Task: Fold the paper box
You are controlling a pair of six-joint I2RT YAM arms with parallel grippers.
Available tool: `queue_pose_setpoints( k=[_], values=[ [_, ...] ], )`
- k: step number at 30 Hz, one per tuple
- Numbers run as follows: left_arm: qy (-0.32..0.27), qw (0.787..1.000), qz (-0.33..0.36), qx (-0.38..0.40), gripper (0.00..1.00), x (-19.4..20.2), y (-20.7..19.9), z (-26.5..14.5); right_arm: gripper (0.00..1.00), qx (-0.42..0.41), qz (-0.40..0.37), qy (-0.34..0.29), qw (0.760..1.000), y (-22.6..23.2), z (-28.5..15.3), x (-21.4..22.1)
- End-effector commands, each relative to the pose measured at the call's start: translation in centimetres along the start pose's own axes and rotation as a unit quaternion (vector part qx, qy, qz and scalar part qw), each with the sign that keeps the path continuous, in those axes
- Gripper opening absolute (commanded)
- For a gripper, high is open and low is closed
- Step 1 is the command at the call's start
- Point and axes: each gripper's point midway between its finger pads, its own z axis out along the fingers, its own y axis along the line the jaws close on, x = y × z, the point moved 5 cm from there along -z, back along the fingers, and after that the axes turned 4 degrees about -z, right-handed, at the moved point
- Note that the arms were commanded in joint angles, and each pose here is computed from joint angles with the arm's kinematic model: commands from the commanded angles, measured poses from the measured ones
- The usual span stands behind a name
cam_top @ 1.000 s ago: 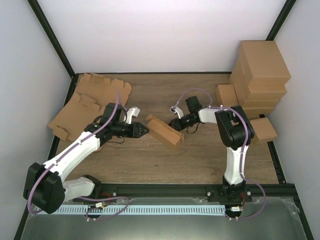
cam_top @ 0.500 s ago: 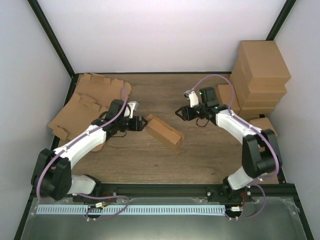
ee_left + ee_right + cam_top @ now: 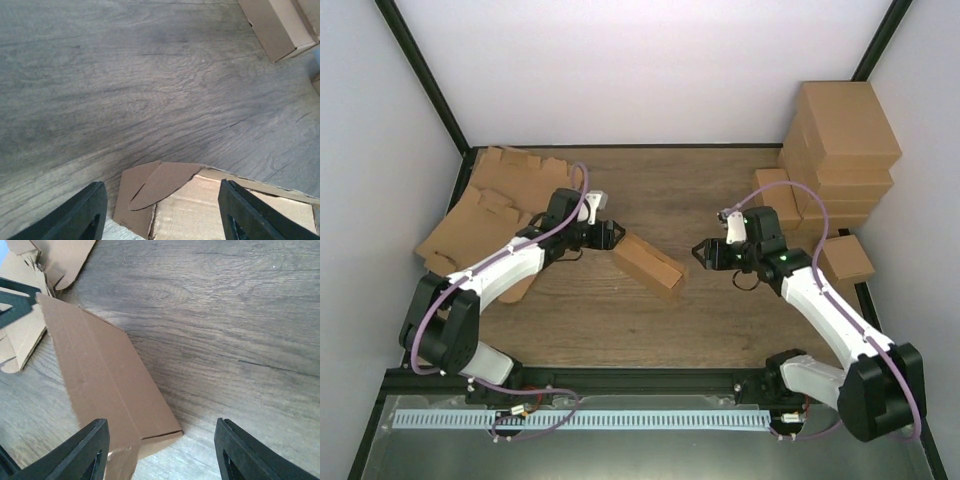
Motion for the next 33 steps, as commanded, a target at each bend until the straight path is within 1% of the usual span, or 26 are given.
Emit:
queue_pose_setpoints(
  k=[1,5,8,11,16,20,27,33],
  values=[
    [-0.003,1.000,0.021,0.003,0.61,-0.6,0.0,0.6,0.60,-0.001,0.035,0.004,0.999,0.6,-1.7,0.7],
    [0.007,1.000,0.020,0.021,0.53,-0.2,-0.4,1.0,0.59,-0.022,0.042,0.013,0.999,1.4,-2.3,1.1],
    [0.010,0.999,0.023,0.023,0.46,-0.1,-0.5,1.1,0.60,-0.037,0.049,0.017,0.998,1.8,-2.7,1.6],
    [0.019,0.999,0.026,0.023,0.41,0.4,-0.6,1.4,0.60,-0.043,0.054,0.020,0.997,1.8,-2.7,2.3],
    [0.028,0.999,0.035,0.010,0.24,0.8,-0.8,1.7,0.59,-0.051,0.060,0.023,0.997,1.8,-2.6,2.7],
    [0.030,0.998,0.043,-0.029,0.14,1.0,-0.8,1.5,0.59,-0.055,0.060,0.019,0.996,2.1,-2.9,2.6],
    [0.033,0.996,0.047,-0.074,0.07,1.9,-0.9,1.2,0.60,-0.062,0.061,0.022,0.996,2.2,-2.9,2.9],
    [0.036,0.991,0.066,-0.111,0.05,2.7,-1.2,1.5,0.60,-0.063,0.057,0.019,0.996,2.2,-2.9,2.8]
  ],
)
